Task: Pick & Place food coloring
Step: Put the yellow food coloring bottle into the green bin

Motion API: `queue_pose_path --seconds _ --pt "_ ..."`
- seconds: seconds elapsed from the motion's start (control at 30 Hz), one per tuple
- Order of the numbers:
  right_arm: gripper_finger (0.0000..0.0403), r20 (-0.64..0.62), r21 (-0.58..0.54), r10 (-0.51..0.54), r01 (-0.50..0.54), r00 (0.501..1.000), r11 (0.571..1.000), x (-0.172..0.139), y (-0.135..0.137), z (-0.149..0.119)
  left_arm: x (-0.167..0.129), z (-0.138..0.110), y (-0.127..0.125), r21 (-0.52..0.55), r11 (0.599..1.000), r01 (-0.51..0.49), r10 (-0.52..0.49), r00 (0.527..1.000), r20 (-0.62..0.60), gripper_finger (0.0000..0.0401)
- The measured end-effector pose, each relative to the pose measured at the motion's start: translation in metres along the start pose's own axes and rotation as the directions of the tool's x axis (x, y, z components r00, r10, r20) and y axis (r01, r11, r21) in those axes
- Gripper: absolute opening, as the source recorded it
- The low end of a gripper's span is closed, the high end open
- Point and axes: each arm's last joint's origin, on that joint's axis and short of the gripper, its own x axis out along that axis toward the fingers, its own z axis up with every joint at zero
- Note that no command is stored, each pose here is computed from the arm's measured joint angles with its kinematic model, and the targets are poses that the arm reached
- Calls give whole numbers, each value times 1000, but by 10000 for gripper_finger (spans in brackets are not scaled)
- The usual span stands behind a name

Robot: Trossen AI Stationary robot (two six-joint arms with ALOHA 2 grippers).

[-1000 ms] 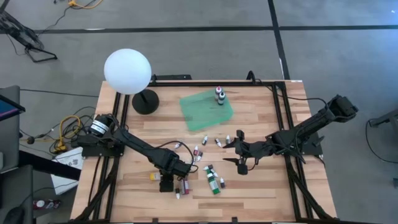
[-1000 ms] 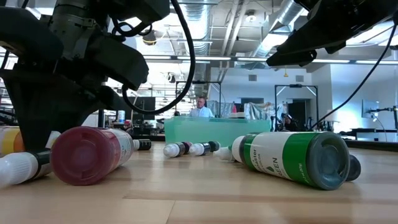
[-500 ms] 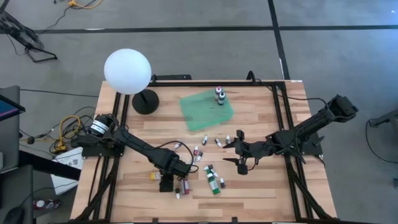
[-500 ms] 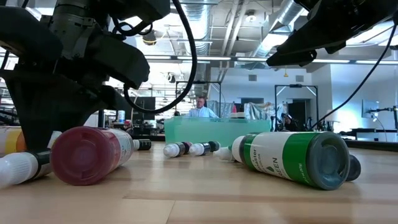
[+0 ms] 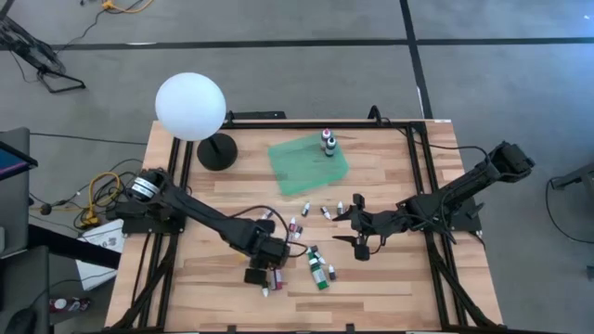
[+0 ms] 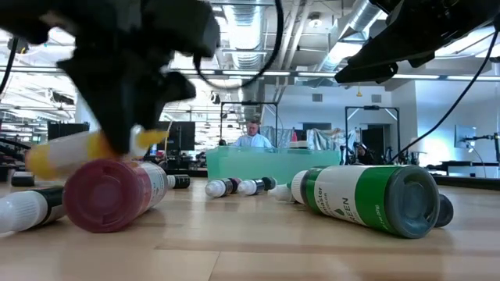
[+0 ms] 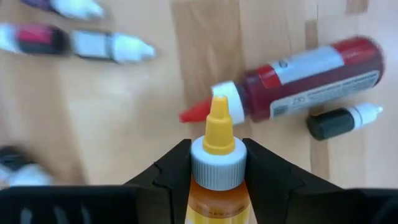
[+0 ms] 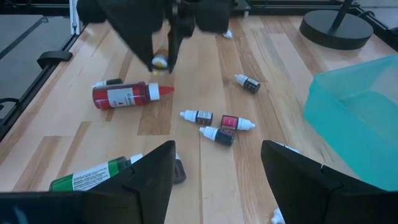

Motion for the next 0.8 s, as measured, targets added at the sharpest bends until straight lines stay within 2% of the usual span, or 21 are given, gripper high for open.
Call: queue_pose_path --seconds 0.17,0.27,0.37,0.53,0.8 --pt "230 0 0 0 0 1000 1000 0 0 0 -33 0 5 6 995 -99 98 988 122 119" --pt "230 0 0 0 0 1000 1000 0 0 0 -56 -2 9 -10 983 -184 181 959 219 122" --pt "230 1 0 0 0 1000 1000 0 0 0 -81 -1 12 -26 967 -255 247 903 352 123" --pt "230 7 3 1 -1 1000 1000 0 0 1 -114 5 20 -46 937 -346 315 783 537 124" --pt "230 6 3 3 -3 1000 1000 0 0 1 -131 25 52 -69 896 -438 365 640 676 124"
